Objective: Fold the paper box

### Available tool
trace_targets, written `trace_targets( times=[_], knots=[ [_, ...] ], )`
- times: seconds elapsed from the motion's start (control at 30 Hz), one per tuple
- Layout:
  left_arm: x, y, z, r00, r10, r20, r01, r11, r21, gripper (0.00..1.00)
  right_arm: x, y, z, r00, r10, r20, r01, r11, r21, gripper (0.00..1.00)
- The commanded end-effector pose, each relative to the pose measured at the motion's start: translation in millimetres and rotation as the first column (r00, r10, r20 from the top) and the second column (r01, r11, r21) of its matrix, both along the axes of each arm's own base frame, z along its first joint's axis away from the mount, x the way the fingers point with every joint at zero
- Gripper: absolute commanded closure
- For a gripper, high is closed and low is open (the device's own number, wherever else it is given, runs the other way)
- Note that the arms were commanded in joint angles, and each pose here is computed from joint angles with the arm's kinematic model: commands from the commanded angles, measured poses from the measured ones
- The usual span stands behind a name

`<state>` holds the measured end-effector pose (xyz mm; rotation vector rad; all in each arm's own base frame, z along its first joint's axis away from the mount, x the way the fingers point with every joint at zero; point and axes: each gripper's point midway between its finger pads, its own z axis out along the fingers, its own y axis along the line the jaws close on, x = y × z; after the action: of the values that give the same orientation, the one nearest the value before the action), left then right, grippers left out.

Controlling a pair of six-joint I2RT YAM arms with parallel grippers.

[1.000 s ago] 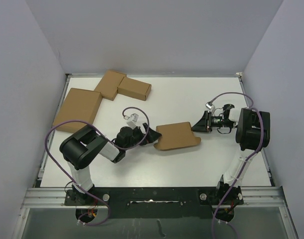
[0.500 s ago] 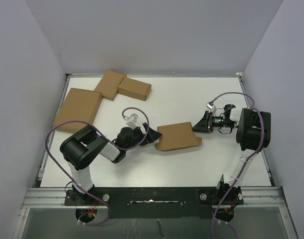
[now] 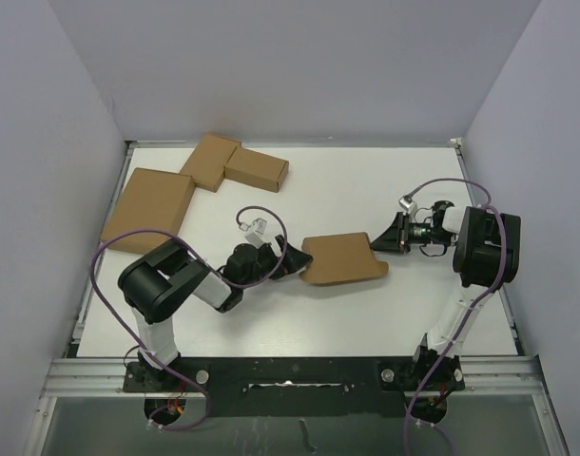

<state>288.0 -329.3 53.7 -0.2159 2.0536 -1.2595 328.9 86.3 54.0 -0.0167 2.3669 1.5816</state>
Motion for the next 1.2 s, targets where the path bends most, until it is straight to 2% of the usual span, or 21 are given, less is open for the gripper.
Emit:
trace_targets(
  times=[0.0, 0.23, 0.53, 0.63, 0.7, 0.8, 0.87, 0.93, 1.1, 1.17],
  knots=[
    [11.6, -17.2, 27.0, 0.997, 0.008, 0.076, -0.001, 0.996, -0.084, 0.09, 5.5, -9.5, -16.2, 1.0, -0.002, 0.008, 0.003, 0.997, -0.071, 0.84],
    [13.6, -30.6, 32.7, 0.997, -0.003, 0.072, 0.011, 0.993, -0.119, 0.09, 5.5, -9.3, -16.6, 1.0, -0.001, 0.006, 0.001, 0.998, -0.069, 0.84],
    [16.2, -37.3, 31.7, 0.999, 0.013, 0.035, -0.006, 0.983, -0.183, 0.17, 4.7, -10.2, -19.8, 1.0, 0.0, -0.002, 0.0, 0.997, -0.077, 0.85],
    [17.1, -39.5, 34.3, 0.999, 0.023, 0.032, -0.016, 0.98, -0.201, 0.22, 4.8, -10.1, -19.4, 1.0, 0.001, -0.001, -0.001, 0.997, -0.076, 0.85],
    [17.8, -42.0, 36.7, 0.999, 0.023, 0.033, -0.015, 0.976, -0.218, 0.33, 4.9, -10.0, -18.6, 1.0, 0.001, 0.002, -0.001, 0.997, -0.073, 0.85],
    [17.9, -44.0, 38.0, 1.0, 0.023, 0.022, -0.017, 0.969, -0.248, 0.43, 5.5, -9.8, -17.0, 1.0, 0.003, 0.008, -0.002, 0.998, -0.071, 0.83],
    [18.1, -44.8, 38.3, 1.0, 0.025, 0.01, -0.021, 0.964, -0.266, 0.45, 5.9, -9.7, -15.5, 1.0, 0.005, 0.014, -0.004, 0.998, -0.07, 0.83],
    [18.0, -44.6, 39.8, 1.0, 0.028, 0.01, -0.024, 0.961, -0.276, 0.48, 6.5, -9.3, -13.8, 1.0, 0.008, 0.022, -0.007, 0.998, -0.067, 0.79],
    [19.6, -38.9, 45.2, 0.998, 0.055, 0.017, -0.048, 0.959, -0.281, 0.53, 12.0, -11.8, 4.6, 0.996, 0.02, 0.09, -0.016, 0.999, -0.041, 0.57],
    [19.9, -36.2, 48.4, 0.998, 0.065, 0.022, -0.056, 0.958, -0.282, 0.53, 15.9, -17.4, 15.6, 0.989, 0.023, 0.147, -0.017, 0.999, -0.042, 0.52]
  ],
)
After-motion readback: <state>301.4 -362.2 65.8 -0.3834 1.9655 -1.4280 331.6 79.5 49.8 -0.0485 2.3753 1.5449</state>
